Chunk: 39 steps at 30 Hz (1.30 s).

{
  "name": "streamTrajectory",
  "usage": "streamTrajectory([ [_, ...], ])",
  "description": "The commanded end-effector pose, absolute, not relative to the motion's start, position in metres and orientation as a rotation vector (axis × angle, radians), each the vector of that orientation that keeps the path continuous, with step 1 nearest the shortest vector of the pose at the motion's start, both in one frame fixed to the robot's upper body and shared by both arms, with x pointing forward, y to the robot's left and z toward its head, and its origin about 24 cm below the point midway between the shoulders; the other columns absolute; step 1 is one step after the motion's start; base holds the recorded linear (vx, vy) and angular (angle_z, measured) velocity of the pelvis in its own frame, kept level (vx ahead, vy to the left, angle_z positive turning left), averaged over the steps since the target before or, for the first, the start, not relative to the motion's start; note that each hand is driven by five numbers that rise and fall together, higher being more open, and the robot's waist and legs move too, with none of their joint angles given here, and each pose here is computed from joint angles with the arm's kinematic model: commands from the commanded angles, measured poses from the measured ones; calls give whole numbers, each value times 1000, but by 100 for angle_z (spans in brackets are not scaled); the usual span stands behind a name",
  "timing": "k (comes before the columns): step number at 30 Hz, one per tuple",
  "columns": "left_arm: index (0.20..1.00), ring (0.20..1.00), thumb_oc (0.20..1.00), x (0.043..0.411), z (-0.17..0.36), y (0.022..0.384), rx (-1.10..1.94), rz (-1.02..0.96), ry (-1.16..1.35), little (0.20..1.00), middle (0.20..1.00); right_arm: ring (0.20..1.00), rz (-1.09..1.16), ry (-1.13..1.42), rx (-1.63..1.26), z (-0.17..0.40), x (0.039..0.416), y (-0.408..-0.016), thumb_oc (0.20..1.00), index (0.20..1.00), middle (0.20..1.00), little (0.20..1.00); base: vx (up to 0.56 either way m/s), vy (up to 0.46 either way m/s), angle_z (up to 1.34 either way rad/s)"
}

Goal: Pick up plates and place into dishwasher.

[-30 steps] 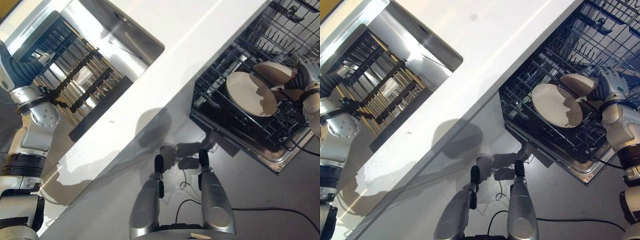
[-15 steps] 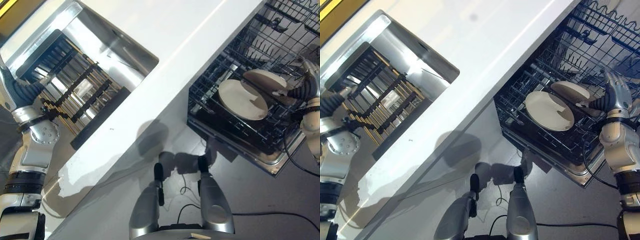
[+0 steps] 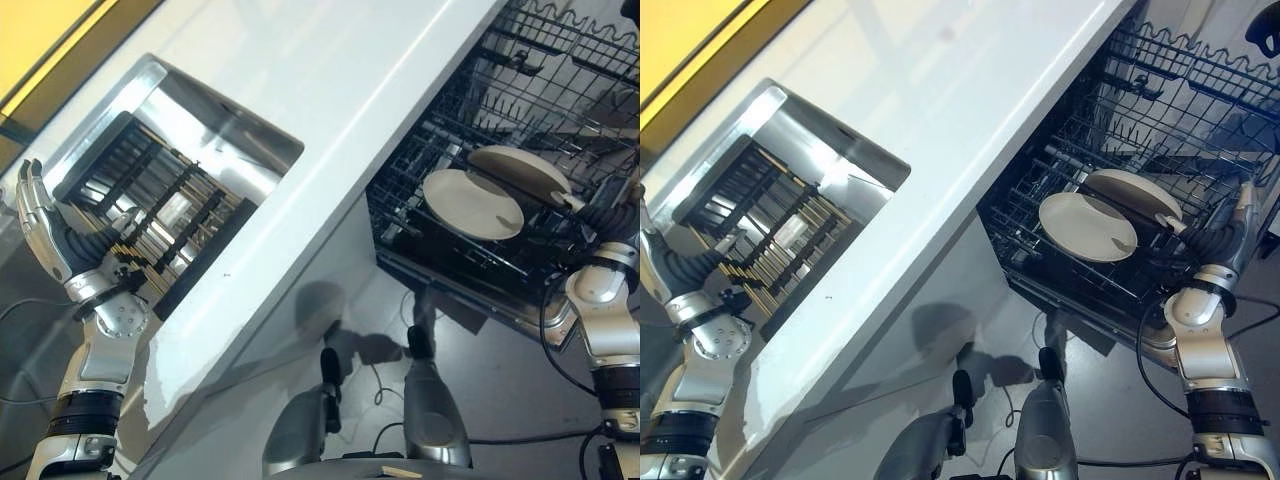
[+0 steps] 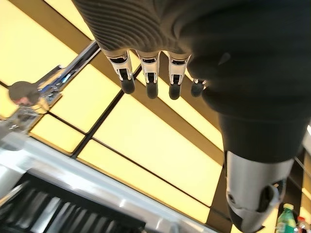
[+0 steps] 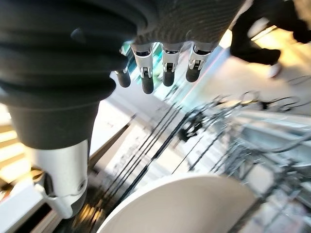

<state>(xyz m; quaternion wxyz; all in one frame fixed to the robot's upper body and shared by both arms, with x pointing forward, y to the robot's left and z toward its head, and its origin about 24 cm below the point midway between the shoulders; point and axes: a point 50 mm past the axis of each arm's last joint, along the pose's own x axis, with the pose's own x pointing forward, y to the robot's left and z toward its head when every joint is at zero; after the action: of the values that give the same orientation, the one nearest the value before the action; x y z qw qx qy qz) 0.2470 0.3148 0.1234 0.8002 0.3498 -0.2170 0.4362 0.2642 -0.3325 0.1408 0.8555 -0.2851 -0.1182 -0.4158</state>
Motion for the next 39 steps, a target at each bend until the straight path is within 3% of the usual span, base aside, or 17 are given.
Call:
streamTrajectory([
  [1,1000,1000,1000,240,119,317,747,954,-485,1000,1000,1000,-954,-325,-570,149,253,-340,1000,1000,1000,1000,7,162,-5],
  [23,1000,1000,1000,273,130,282,664,891,-511,1000,1000,1000,-638,-188,-324,141,309,-323,1000,1000,1000,1000,-27,90,-13],
  [32,1000,1000,1000,283,144,275,645,882,-547,1000,1000,1000,-412,-199,-370,163,340,-296,1000,1000,1000,1000,-45,21,6],
  [39,1000,1000,1000,287,147,273,635,874,-545,1000,1000,1000,-357,-229,-392,179,355,-279,1000,1000,1000,1000,13,48,6],
])
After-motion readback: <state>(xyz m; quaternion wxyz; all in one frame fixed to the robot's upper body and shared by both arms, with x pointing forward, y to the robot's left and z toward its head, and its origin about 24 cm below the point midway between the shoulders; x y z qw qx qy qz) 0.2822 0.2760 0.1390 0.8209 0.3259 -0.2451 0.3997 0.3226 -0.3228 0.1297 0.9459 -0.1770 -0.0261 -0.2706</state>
